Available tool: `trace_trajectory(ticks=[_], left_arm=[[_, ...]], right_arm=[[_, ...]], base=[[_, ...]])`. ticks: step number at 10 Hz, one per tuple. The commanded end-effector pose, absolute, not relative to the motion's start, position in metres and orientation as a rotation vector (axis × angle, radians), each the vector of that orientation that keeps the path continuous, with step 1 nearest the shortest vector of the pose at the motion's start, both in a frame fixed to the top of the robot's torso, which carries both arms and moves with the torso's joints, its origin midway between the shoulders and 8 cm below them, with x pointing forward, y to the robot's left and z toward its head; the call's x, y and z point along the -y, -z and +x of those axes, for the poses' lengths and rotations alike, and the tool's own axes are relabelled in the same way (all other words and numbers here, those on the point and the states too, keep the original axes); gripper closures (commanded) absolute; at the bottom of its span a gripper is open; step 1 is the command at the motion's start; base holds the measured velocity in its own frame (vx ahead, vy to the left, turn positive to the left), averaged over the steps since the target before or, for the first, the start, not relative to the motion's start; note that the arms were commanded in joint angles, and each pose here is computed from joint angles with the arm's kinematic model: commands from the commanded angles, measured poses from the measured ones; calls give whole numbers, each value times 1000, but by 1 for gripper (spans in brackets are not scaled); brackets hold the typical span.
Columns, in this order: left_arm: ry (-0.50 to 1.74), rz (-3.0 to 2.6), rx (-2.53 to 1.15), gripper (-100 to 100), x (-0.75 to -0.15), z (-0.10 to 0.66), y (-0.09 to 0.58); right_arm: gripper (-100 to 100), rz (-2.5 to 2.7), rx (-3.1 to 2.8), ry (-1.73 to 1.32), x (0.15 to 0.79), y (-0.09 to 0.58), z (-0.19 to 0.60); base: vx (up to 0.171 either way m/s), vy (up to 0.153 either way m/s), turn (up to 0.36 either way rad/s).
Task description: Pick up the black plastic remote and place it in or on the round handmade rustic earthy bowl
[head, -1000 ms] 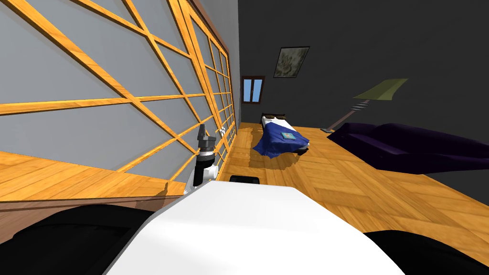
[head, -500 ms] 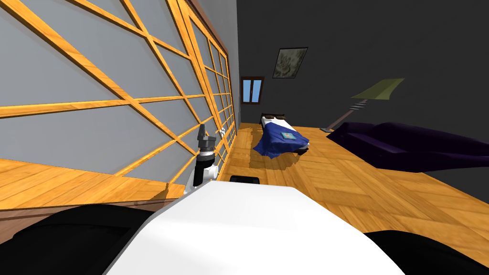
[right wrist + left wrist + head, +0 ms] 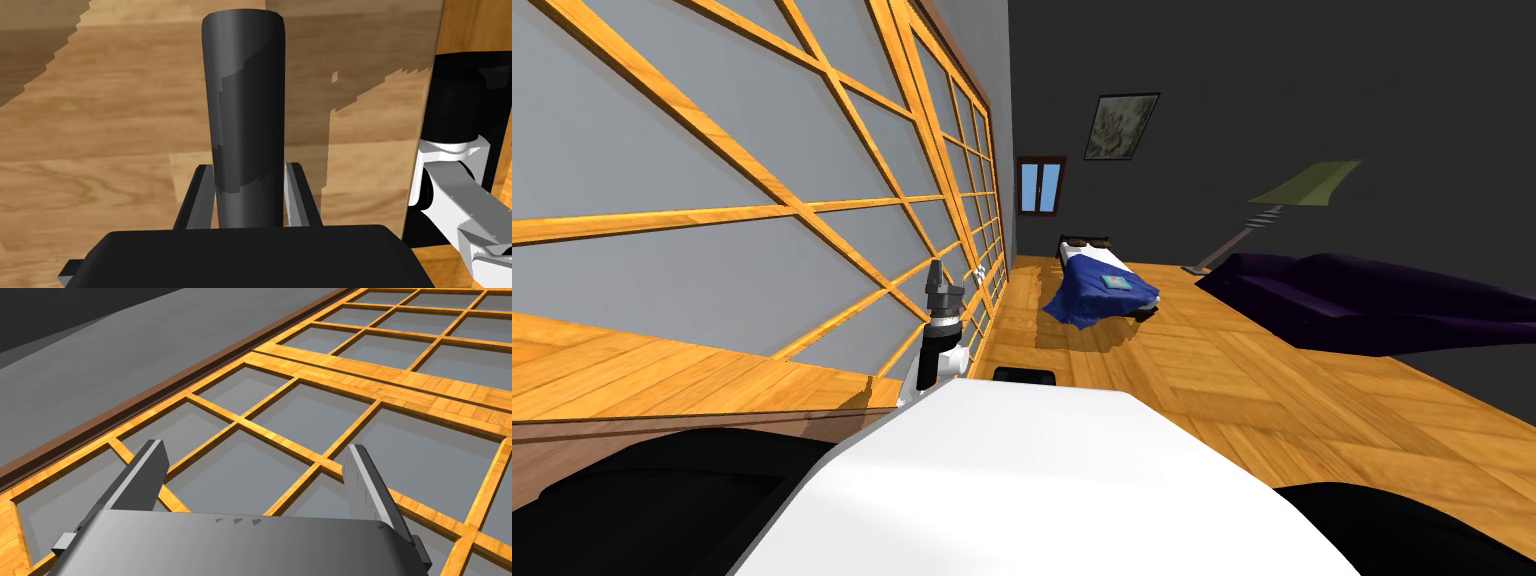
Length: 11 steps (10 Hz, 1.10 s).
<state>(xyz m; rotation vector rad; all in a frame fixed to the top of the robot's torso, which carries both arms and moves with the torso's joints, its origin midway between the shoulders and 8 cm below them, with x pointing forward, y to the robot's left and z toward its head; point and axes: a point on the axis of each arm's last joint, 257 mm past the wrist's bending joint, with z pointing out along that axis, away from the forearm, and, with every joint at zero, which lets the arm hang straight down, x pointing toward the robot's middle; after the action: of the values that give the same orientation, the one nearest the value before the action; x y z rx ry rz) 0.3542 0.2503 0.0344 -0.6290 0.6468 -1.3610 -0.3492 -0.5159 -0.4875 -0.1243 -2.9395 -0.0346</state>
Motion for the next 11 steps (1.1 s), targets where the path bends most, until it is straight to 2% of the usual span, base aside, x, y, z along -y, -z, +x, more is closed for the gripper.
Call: trace_trajectory(ticks=[1, 4, 8, 11], left_arm=[[1361, -629, -647, 0, -250, 354, -34], [1361, -629, -647, 0, -250, 354, -34], [1361, -629, -647, 0, -250, 354, -34], [1361, -629, -647, 0, -250, 354, -34]], right_arm=[[100, -134, 2951, 31, 526, 483, -342], [100, -145, 2969, 18, 546, 472, -330], [100, -146, 2988, 16, 561, 464, -317], [100, -155, 2998, -24, 592, 443, -305]], base=[[-81, 35, -27], [-128, 53, -25], [-47, 20, -10], [-113, 34, -25]])
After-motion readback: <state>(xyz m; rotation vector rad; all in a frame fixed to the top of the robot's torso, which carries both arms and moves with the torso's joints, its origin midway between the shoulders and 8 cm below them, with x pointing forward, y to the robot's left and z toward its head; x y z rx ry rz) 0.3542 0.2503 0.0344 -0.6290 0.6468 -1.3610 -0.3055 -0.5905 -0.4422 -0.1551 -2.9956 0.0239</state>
